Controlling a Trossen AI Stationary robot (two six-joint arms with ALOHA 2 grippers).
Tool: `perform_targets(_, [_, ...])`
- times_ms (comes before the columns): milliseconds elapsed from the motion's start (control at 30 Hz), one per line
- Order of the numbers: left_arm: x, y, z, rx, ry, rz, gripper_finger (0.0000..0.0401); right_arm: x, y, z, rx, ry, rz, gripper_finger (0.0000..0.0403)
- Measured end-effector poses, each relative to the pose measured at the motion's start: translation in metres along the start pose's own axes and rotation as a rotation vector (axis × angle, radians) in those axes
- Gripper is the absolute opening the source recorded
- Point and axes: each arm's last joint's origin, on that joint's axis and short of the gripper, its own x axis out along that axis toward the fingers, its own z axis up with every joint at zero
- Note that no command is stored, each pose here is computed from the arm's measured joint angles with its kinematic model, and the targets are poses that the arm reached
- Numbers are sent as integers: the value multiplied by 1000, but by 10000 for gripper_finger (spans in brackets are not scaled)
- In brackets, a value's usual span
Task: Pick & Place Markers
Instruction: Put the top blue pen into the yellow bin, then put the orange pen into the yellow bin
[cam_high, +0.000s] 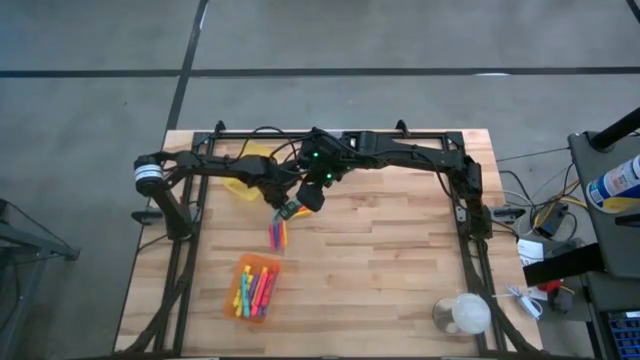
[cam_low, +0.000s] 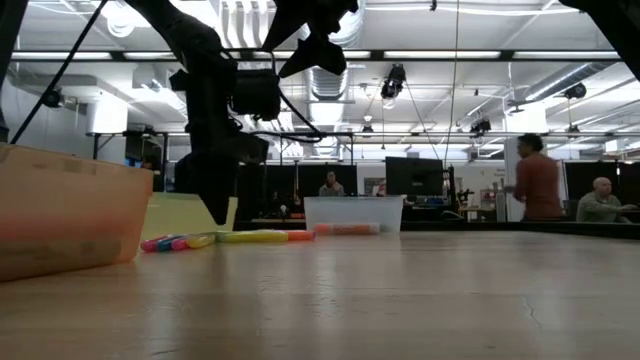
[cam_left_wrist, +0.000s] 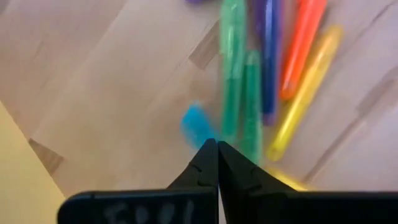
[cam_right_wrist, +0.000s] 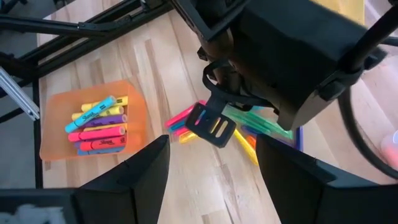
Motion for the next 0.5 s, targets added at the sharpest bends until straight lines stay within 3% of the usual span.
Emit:
perform_targets(233, [-12,-2,1,-34,27,-14,0,0,0,-3,4,31,-8,231])
perform_targets(367, [-31,-3,-3,-37,37,-87,0,0,-1,-8,-3,82,-24,231])
perform_targets(500, [-61,-5,-9,-35,-39,-181,0,2,-3,-11,-29,99,-28,231])
